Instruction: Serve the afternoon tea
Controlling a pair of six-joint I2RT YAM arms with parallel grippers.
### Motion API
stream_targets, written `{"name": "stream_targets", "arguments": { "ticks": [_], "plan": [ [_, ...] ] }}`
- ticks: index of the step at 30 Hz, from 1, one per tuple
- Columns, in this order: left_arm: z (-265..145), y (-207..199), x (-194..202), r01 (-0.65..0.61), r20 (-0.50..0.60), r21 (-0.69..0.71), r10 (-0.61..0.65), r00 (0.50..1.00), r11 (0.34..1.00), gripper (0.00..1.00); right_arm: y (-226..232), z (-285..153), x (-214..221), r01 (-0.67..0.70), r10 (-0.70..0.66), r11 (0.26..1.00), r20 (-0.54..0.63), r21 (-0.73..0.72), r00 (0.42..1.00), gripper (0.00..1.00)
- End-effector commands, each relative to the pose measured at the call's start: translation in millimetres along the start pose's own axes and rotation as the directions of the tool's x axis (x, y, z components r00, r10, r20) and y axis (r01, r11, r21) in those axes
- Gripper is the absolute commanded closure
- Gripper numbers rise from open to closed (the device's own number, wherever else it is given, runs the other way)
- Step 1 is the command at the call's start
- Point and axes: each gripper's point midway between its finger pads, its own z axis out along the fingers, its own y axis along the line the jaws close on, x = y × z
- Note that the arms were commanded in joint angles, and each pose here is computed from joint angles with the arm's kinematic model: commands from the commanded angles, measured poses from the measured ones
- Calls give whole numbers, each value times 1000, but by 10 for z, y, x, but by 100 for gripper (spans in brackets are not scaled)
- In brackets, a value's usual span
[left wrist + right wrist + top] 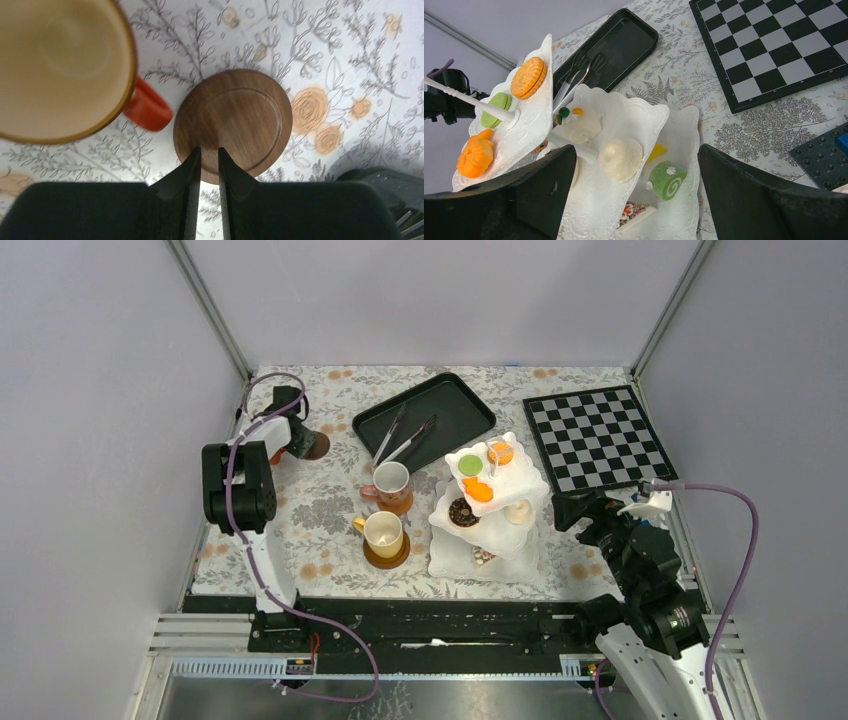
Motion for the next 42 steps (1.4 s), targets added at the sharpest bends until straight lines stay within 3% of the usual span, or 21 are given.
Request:
{"name": "stream_targets", "arguments": {
  "ticks": [1, 17, 28, 42],
  "plan": [
    [-140, 578, 628, -87, -193, -134, 60, 979, 987, 79, 42, -37, -76, -9, 9, 1000, 28, -17, 1000, 2],
    [-858, 1370, 1626, -256, -277, -120, 215, 937, 959, 80, 70, -23, -24, -8, 9, 999, 18, -43, 1000, 2],
    [-1042, 1703, 1752, -242, -275, -144, 196, 941, 960, 79, 95, -21, -1, -6, 6, 998, 10, -59, 1000, 2],
    [-1199, 1563, 1624, -272, -224, -104, 244, 943, 957, 77, 93, -14, 15, -6, 7, 998, 8, -62, 1000, 2]
  ]
}}
